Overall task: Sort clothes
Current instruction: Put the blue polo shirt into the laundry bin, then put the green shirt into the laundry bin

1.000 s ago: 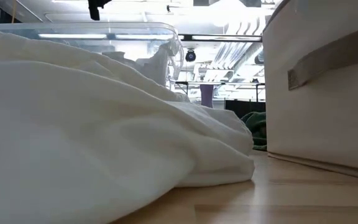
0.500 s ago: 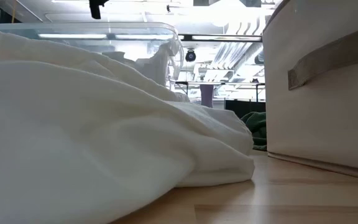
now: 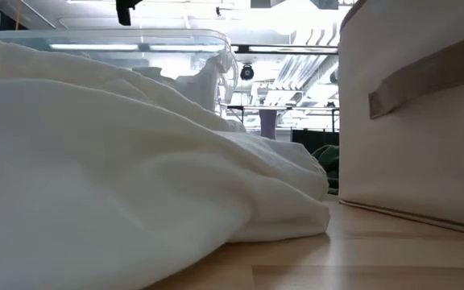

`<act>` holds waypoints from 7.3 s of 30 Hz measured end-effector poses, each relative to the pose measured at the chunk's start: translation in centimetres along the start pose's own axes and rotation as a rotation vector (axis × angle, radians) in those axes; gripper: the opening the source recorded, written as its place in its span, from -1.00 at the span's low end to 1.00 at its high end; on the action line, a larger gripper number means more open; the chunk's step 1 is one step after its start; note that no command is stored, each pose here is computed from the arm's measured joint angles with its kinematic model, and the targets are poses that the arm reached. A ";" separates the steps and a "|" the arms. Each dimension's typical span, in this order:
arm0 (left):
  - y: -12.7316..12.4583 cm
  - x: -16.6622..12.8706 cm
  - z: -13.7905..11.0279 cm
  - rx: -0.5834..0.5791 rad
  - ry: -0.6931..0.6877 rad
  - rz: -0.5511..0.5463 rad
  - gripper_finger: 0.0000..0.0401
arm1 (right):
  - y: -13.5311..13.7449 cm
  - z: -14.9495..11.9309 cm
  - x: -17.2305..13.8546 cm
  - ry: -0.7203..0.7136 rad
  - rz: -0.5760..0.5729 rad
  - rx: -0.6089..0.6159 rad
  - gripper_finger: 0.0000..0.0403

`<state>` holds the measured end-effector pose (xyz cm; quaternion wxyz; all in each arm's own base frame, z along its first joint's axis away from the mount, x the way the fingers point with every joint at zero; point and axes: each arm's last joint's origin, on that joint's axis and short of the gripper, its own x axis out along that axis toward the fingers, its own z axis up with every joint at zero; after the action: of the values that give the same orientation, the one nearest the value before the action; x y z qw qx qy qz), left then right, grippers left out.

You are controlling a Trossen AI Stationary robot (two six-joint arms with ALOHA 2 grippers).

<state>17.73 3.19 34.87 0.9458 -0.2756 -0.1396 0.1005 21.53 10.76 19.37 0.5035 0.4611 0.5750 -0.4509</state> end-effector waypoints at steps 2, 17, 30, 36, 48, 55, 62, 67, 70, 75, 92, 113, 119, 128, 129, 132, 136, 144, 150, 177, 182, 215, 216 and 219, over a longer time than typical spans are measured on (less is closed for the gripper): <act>0.0 0.0 0.0 0.000 0.002 0.001 0.22 | -0.2 0.1 0.7 0.004 -0.005 0.017 -0.24; 0.1 0.0 0.1 0.000 -0.021 0.032 0.22 | 1.8 -1.3 -3.8 -0.337 0.221 -0.469 -0.25; 0.3 0.0 0.2 0.056 -0.057 0.092 0.22 | -1.0 -4.2 -13.2 -0.414 0.222 -0.715 -0.25; 0.3 0.0 0.2 0.071 -0.059 0.098 0.22 | 0.4 -4.2 -7.4 -0.404 0.291 -0.630 -0.25; 0.4 0.0 0.2 0.085 -0.076 0.137 0.22 | -2.3 -3.4 6.9 0.116 0.221 -0.211 -0.25; 0.6 0.0 0.1 0.134 -0.078 0.177 0.22 | -2.0 -3.2 7.1 0.344 0.166 -0.276 -0.25; 0.7 0.0 0.3 0.141 -0.091 0.195 0.22 | 1.4 -3.3 2.0 0.338 0.359 -0.447 -0.25; 0.7 0.0 0.3 0.128 -0.090 0.190 0.22 | 1.8 -4.7 -3.3 0.444 0.346 -0.593 -0.25; 0.7 0.0 0.3 0.128 -0.090 0.189 0.22 | 1.7 -5.1 -7.0 0.432 0.370 -0.678 -0.25; 0.6 -0.2 0.4 0.127 -0.084 0.162 0.22 | 1.6 -5.1 -12.1 0.398 0.418 -0.716 -0.25; 0.6 -3.2 1.6 0.149 0.087 0.031 0.22 | 1.0 9.2 -18.5 -0.365 0.324 -0.244 -0.25; 0.7 -2.6 1.2 0.019 0.114 0.023 0.22 | -4.2 27.8 -5.6 -0.556 0.415 0.772 -0.45; 0.7 -2.6 1.3 0.035 0.106 0.024 0.22 | -2.6 27.4 -11.5 -0.701 0.487 0.477 -0.56; 0.9 -2.3 1.0 0.037 0.128 0.038 0.22 | -3.0 22.0 -9.6 -0.573 0.120 0.497 -0.57; 1.0 -2.3 0.9 0.036 0.134 0.042 0.22 | -2.9 21.8 -8.7 -0.563 0.119 0.526 -0.57; 1.1 -2.0 0.7 0.036 0.145 0.049 0.22 | -2.3 22.2 -6.5 -0.561 0.218 0.597 -0.57; 1.3 -1.6 0.3 0.005 0.161 0.063 0.22 | -2.3 23.3 -3.6 -0.565 0.319 0.649 -0.57; 1.4 -1.3 0.0 -0.030 0.192 0.053 0.22 | -3.5 23.2 -1.5 -0.521 0.255 0.678 -0.57; 1.4 -1.3 0.0 -0.029 0.194 0.054 0.22 | -4.0 23.6 -1.2 -0.530 0.229 0.659 -0.49; 1.5 -1.3 0.0 -0.009 0.197 0.055 0.22 | -2.3 22.3 -5.6 -0.567 0.332 0.240 -0.24; 1.5 -1.4 -0.1 -0.009 0.206 0.061 0.22 | -2.9 21.3 -5.0 -0.504 0.218 0.184 -0.24; 1.6 -1.4 -0.2 -0.039 0.212 0.068 0.22 | -4.0 26.7 1.9 -0.502 0.154 0.666 0.41; 1.6 -1.4 -0.2 -0.045 0.212 0.069 0.22 | -3.9 26.7 2.6 -0.463 0.131 0.664 0.38; 1.6 -1.4 -0.2 -0.046 0.211 0.069 0.22 | -3.3 26.2 4.0 -0.407 0.057 0.619 0.18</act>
<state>16.30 4.02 33.60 0.9445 -0.3111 -0.0318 0.1002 22.27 -15.24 13.32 0.4564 0.5082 0.2866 -0.6718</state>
